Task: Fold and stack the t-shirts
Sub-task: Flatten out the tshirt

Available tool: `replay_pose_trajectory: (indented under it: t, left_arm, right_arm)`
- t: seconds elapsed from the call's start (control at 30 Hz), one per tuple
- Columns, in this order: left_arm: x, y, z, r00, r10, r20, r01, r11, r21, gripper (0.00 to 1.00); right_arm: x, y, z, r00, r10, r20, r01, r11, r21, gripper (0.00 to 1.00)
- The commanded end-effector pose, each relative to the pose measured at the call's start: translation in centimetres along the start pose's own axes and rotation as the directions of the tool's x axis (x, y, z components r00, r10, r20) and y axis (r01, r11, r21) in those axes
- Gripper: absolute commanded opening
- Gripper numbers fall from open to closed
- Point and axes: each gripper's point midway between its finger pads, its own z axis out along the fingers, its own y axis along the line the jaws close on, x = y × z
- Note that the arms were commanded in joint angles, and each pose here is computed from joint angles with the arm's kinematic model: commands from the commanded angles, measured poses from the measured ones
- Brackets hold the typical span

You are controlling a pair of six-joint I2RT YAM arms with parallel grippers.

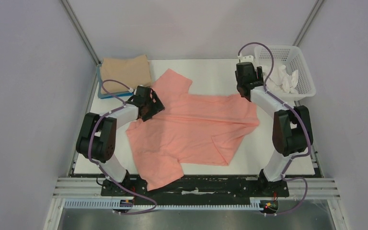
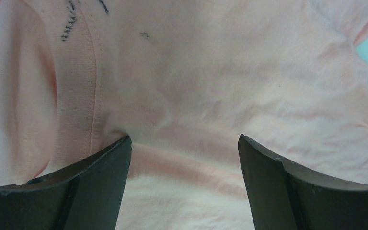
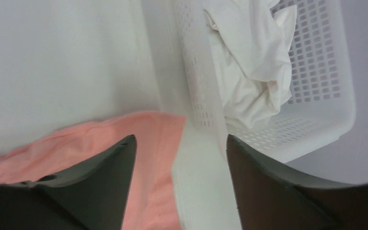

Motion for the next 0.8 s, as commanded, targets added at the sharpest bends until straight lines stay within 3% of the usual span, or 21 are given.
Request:
replay_pose_trajectory:
  t: [0.0,0.03,0.23,0.33,0.43,0.63,0.77]
  left_arm:
    - [1.0,1.2,-0.1,0.999,0.018,-0.046,-0.019,0.999,-0.028,0.88]
    - [1.1,1.0,-0.2,0.999,0.017,-0.048,-0.018,1.0,-0.022,0.89]
    - [1.4,1.3,-0.3,0.998,0.022,-0.062,-0.024,0.999,-0.032,0.89]
    - [1.6,1.4,-0.3,0.997,0.025,-0.072,-0.028,0.999,-0.031,0.89]
    - [1.7,1.4,-0.5,0.997,0.029,-0.069,-0.03,0.999,-0.023,0.89]
    - [2.0,1.9,-0.2,0.997,0.031,-0.073,-0.034,0.999,-0.039,0.89]
    - [2.2,2.4,0.0,0.997,0.033,-0.076,-0.038,0.997,-0.061,0.89]
  right_arm:
    - [-1.1,2.8,-3.7,0.992,-0.109,0.06,0.115,0.987,-0.112,0.85]
    - [-0.5,4.3,-5.1,0.992,-0.108,0.068,0.119,0.976,-0.181,0.97]
    - [8.2,12.1,-14.9,0.986,-0.148,0.077,0.167,0.848,-0.504,0.98]
    - [13.7,15.7,-19.2,0.971,-0.227,0.071,0.215,0.71,-0.671,0.91]
    - [17.1,17.2,-21.2,0.96,-0.277,0.039,0.212,0.627,-0.749,0.84]
    - [20.1,16.6,-19.8,0.949,-0.312,-0.038,0.195,0.678,-0.709,0.72]
    - [20.2,14.5,-18.4,0.959,-0.273,-0.079,0.172,0.779,-0.602,0.42]
